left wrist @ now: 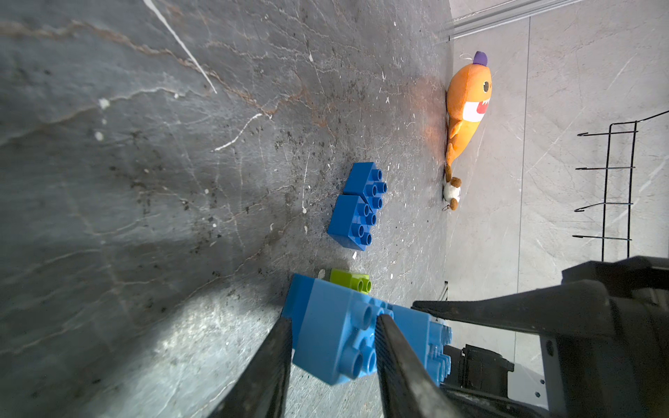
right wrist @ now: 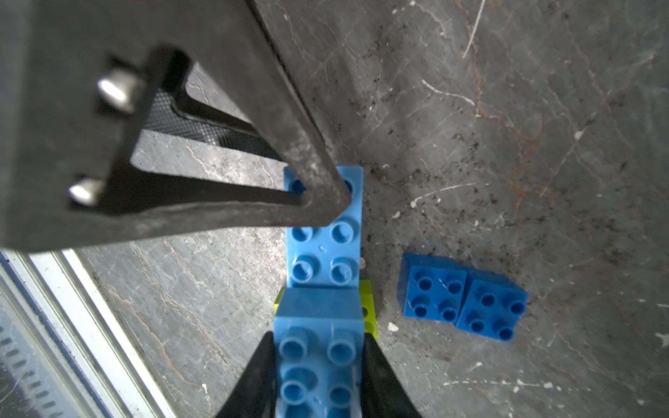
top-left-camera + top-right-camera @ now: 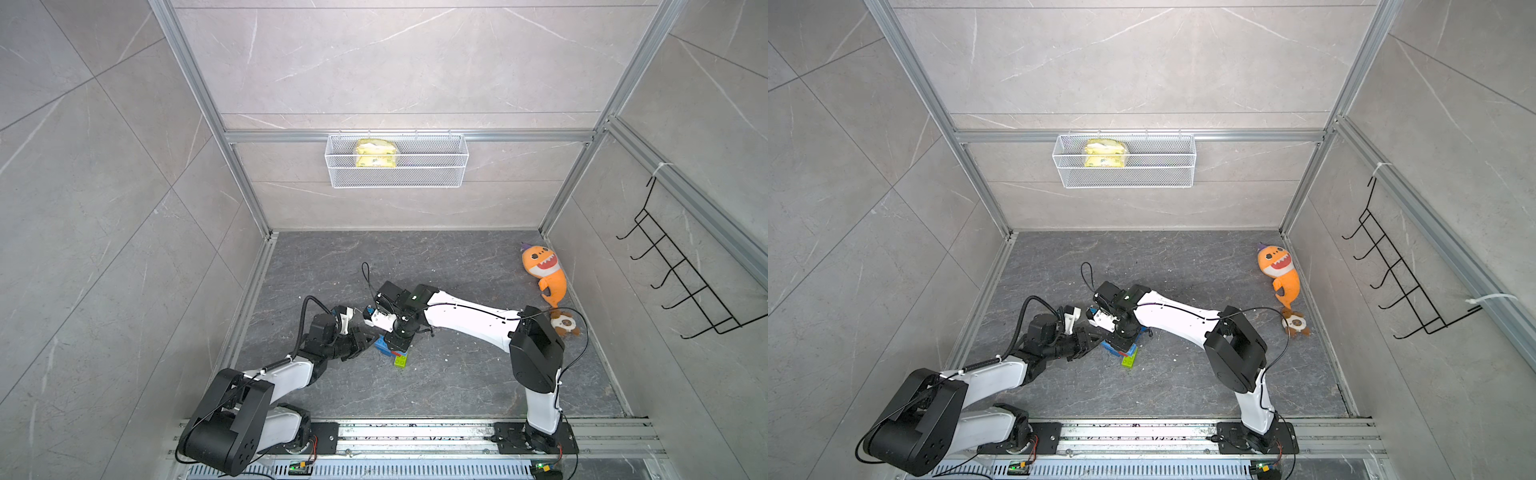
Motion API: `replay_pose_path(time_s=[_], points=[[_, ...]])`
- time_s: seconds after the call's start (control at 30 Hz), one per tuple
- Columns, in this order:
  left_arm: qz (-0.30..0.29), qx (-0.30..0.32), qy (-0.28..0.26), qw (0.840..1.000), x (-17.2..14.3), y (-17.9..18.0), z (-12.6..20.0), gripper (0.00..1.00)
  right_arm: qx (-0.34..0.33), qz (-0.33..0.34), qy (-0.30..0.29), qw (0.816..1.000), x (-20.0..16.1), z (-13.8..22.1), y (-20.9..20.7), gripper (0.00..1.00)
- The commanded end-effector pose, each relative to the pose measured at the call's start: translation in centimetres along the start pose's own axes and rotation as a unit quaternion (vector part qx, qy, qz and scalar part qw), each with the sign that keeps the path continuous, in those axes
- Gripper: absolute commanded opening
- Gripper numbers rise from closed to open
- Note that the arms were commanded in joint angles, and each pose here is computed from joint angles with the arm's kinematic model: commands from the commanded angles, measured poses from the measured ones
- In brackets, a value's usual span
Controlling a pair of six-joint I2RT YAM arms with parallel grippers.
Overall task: Assemble a heart with lego
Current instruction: Assemble the lego brick with the lego brick.
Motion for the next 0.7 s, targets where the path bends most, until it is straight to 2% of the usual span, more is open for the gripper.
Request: replay_pose_path(time_s=[0.0,0.27,0.37,0.67], points=[[-0.018,-0.006,-0.004,1.0,0.2,-0.5,0.1,0.42,0.025,-0.01,0.123,0.992,-4.1,-3.9,0.4,0.24],[-0.017,-0.006,-0.004,1.0,0.2,-0.5,0.0,0.42,0.016,-0.018,0.101,0.995,-2.3,-4.9,-0.5,0.24],[-0.018,-0.007,-0.004,1.0,0.3,-0.6,0.0,0.42,0.004,-0.016,0.112,0.994,-2.2,-5.3,-0.9,0.24],[-0.017,-0.006,-0.003,1.0,0.2,-0.4,0.0,0.42,0.028,-0.015,0.14,0.99,-3.7,-5.8,-0.1,0.24]])
Point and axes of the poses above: each gripper's point midway between its finger pads, its own z axis back along the fingers, its own y axis along the line the jaws close on, x = y × z, the point moved 7 cm from there along z, back along the fingers, and after that the axes turned 7 degrees about z, right-handed, at the moved point
